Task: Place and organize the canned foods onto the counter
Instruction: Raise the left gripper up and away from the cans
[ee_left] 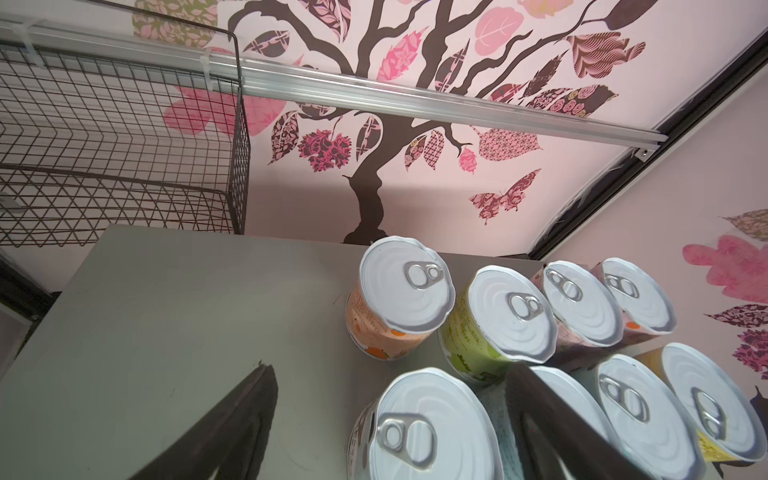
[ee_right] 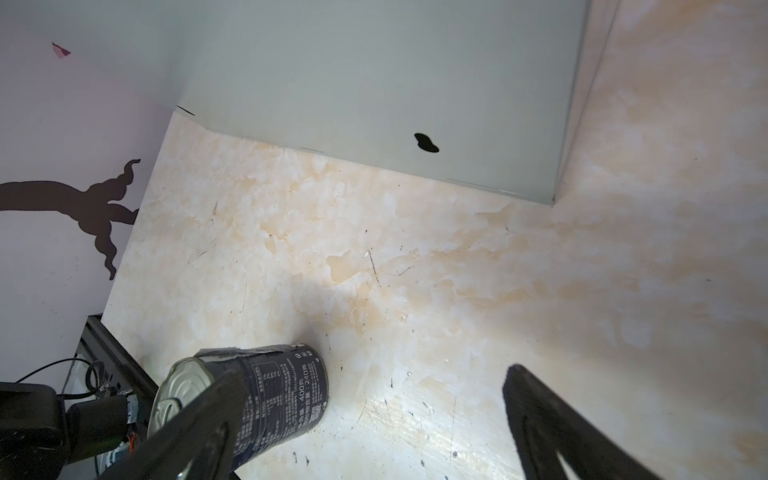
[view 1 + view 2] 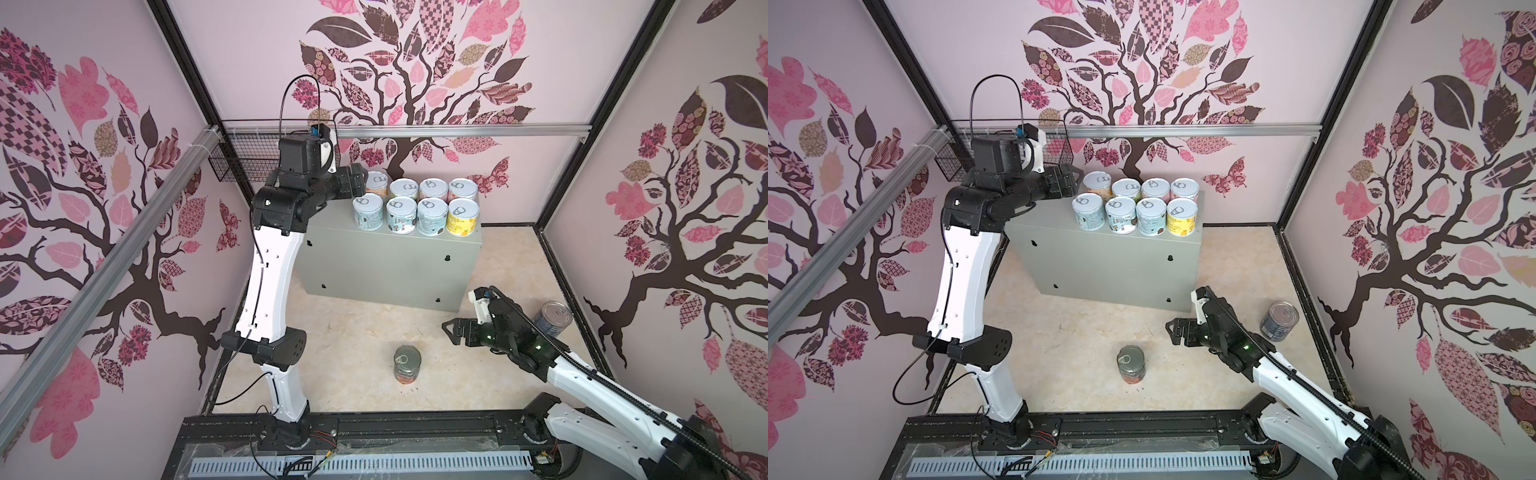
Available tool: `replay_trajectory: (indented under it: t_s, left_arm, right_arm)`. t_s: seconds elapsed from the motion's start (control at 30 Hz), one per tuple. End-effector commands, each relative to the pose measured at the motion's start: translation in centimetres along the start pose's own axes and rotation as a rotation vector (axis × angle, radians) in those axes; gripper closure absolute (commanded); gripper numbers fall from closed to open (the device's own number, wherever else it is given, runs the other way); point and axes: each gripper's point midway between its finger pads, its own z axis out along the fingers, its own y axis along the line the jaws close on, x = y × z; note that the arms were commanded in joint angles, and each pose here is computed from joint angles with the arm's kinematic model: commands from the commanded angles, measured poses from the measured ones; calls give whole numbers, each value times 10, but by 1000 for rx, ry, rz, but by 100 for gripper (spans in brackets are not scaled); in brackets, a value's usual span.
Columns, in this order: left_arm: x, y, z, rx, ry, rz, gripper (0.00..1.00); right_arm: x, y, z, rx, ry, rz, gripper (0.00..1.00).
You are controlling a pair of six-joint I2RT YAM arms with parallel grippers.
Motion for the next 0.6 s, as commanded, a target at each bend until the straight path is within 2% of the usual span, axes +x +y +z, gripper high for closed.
replay_trajectory:
  t_s: [0.0, 0.23, 0.37, 0.57]
  left_arm:
    - [-7, 0, 22, 57, -33, 19, 9]
    - [-24, 5, 50, 262, -80, -65, 8]
    - [-25, 6, 66, 315, -84, -57, 8]
    - [-18, 15, 91, 405, -57, -115, 8]
  right_arm:
    - [10, -3, 4, 5, 36, -10, 0]
    - [20, -8, 10, 9, 69, 0, 0]
    - [24, -10, 13, 9, 84, 4, 0]
    - [28, -10, 17, 8, 102, 8, 0]
